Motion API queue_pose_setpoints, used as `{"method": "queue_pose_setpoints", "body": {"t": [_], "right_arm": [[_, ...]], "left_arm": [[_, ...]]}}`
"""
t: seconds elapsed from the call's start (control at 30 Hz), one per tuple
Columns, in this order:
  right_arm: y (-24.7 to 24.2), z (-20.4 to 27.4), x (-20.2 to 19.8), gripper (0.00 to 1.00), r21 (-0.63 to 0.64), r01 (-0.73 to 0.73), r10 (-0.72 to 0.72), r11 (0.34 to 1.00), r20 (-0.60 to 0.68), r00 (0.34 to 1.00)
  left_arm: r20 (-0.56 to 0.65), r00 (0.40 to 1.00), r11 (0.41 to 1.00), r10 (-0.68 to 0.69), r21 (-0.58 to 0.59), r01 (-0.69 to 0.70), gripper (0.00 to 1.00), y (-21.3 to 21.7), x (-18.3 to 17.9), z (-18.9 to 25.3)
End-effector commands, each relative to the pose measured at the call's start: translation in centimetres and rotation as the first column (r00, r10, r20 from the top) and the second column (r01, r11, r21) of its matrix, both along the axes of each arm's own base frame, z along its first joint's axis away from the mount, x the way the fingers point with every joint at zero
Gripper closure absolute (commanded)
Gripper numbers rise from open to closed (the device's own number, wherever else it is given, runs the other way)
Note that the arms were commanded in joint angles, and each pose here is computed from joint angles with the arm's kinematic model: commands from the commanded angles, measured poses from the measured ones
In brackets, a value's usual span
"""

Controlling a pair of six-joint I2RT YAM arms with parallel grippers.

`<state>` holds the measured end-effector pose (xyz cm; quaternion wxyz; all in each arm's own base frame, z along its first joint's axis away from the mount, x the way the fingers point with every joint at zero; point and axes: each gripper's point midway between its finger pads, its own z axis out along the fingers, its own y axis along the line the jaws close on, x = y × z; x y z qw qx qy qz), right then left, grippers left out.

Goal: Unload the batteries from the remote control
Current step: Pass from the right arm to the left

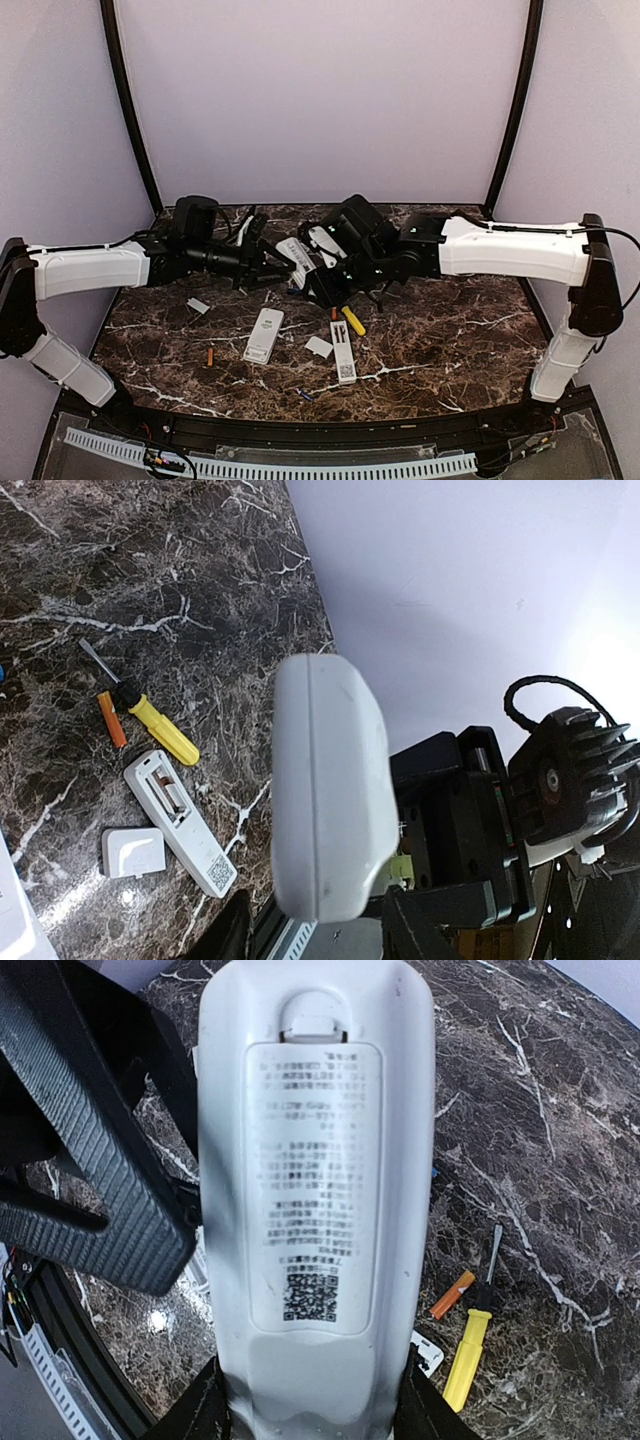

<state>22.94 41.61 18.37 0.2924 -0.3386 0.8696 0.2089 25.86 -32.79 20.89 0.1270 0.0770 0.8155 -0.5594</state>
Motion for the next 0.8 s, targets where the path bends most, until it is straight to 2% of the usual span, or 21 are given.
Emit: {"method": "queue_pose_setpoints", "body": {"t": [0.0,0.37,0.77], "right_arm": [[2.0,1.6,0.7,1.0,0.082,0.041,-0.043,0.996,0.017,0.999],[2.8,1.8,1.1,1.0,0.12,0.083,-0.084,0.989,0.001,0.996],[3.8,2.4,1.0,1.0,0.187,0.106,-0.104,0.977,-0.022,0.994]], "left_arm": [[0.021,0.999,0.998,0.029,-0.049,-0.028,0.58,-0.3,0.4,0.9],[0.019,0.997,0.994,0.072,-0.079,-0.07,0.7,-0.7,1.2,0.8],[-0.004,0.994,0.992,0.108,-0.063,-0.108,0.65,-0.8,1.7,-0.7]]}}
